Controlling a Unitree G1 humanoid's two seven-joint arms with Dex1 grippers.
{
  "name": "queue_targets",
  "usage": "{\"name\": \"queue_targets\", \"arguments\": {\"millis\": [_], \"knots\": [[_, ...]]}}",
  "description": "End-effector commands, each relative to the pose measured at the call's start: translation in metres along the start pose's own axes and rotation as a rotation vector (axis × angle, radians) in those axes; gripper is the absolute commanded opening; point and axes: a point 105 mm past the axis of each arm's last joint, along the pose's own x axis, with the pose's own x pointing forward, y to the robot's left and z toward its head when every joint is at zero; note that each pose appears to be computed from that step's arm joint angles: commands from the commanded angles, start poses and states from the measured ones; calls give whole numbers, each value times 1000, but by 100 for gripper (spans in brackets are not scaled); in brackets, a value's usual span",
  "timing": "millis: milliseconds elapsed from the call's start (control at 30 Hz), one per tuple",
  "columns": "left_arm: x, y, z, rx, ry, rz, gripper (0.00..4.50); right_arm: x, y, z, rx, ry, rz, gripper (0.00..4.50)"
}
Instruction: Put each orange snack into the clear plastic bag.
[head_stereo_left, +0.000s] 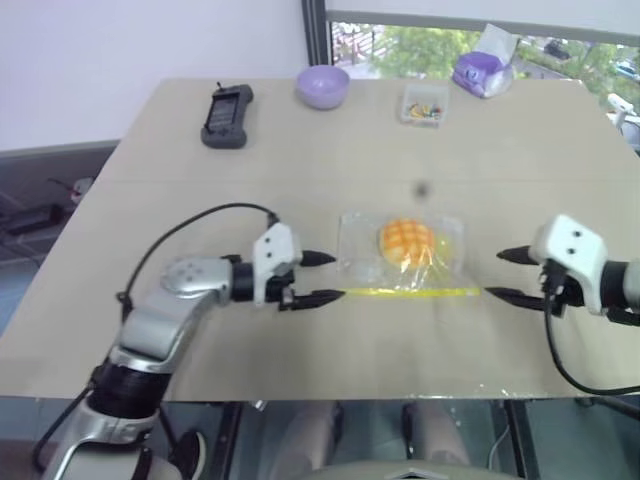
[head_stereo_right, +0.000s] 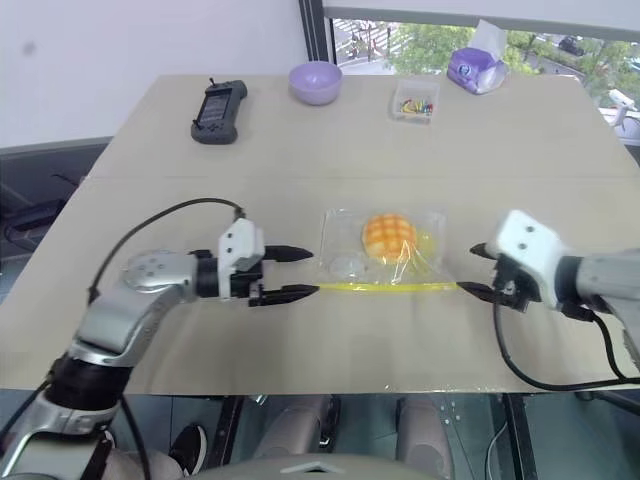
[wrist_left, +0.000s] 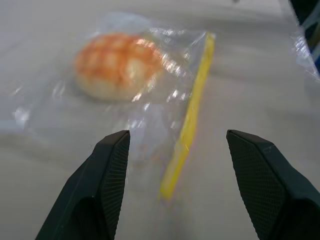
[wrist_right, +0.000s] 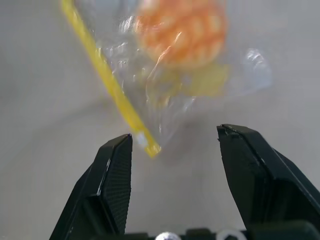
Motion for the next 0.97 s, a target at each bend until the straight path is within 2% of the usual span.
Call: {"name": "queue_targets", "arguments": {"millis": [33, 233, 400, 500, 800, 967], "knots": [[-25, 12, 9, -4, -22, 78, 325, -30, -10, 5, 25, -143, -119, 292], [-64, 19, 14, -55, -17, 165, 325, -82, -15, -48, 175, -128, -142, 292], [-82, 7, 14, -90, -21, 193, 325, -110, -30, -57, 228, -171, -159, 292], [-87, 2, 14, -97, -17, 207, 325, -111, -32, -57, 223, -176, -134, 292], [-102, -8, 8, -103, 10, 249, 325, -85, -28, -29, 151, -256, 10, 292], [-106, -10, 5, -102, 15, 269, 325, -79, -30, -25, 139, -260, 38, 292]]}}
